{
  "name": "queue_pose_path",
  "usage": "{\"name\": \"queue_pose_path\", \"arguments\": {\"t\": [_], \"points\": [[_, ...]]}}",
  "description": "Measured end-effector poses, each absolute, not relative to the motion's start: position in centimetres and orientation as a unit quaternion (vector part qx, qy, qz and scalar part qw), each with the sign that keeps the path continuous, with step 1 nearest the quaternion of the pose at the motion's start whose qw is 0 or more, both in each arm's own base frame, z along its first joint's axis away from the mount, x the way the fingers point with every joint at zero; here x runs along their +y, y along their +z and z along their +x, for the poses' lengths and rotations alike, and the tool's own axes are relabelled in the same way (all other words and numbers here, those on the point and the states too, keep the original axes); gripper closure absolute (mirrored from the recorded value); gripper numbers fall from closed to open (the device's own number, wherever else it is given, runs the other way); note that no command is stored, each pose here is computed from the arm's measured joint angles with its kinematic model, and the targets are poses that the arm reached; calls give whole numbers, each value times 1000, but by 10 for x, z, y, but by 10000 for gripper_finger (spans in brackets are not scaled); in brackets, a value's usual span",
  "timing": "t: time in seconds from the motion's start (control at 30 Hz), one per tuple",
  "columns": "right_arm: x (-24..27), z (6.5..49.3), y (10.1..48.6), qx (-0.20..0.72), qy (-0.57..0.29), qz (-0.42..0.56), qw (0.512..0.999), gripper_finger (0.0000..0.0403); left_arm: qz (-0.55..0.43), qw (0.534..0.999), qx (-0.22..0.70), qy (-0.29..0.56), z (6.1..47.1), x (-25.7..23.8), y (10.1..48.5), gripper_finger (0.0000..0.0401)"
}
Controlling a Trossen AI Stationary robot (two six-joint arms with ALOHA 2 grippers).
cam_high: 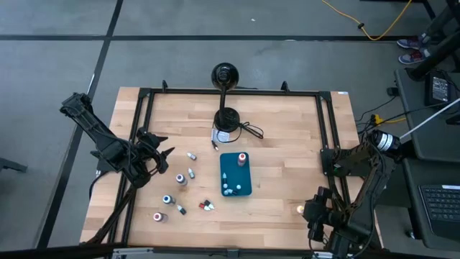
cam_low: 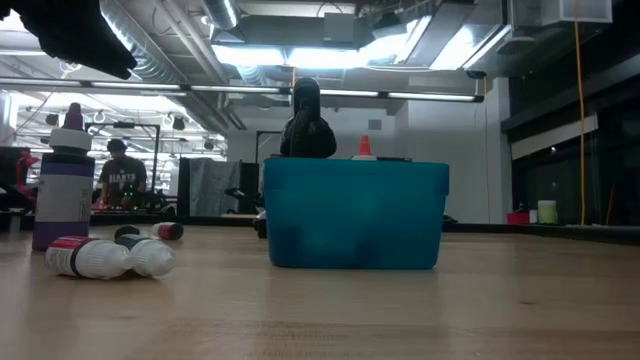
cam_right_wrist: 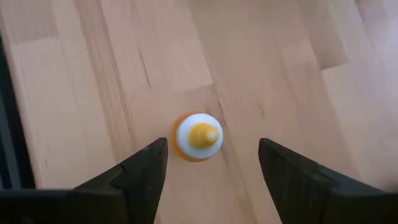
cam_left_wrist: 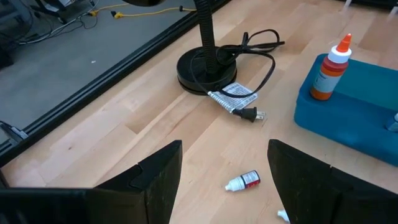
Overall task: Pick & Place food coloring
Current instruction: Put the yellow big food coloring bottle into the bin
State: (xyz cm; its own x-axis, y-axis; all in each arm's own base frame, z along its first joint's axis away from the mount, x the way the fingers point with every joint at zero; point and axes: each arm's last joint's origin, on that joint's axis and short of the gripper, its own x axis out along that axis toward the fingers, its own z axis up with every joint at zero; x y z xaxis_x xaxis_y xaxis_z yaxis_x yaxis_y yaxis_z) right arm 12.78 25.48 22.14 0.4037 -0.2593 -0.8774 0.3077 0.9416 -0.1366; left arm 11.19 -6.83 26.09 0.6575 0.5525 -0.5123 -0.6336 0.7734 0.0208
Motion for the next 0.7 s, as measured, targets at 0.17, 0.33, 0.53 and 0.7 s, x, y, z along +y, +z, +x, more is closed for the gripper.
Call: {"name": "queue_pose_path", "arguments": {"t": [0.17,0.33,0.53,0.7], "points": [[253,129,212,522,-171,36,835,151,-80,907,254,327,112,-68,261,171],[247,132,196,518,-177,41,836,151,-82,906,256,326,112,-68,261,171],[245,133,190,518,-179,43,835,151,-88,903,272,320,112,-69,260,171],[247,135,194,511,-175,50,840,151,-88,904,271,320,112,-69,260,171]]}}
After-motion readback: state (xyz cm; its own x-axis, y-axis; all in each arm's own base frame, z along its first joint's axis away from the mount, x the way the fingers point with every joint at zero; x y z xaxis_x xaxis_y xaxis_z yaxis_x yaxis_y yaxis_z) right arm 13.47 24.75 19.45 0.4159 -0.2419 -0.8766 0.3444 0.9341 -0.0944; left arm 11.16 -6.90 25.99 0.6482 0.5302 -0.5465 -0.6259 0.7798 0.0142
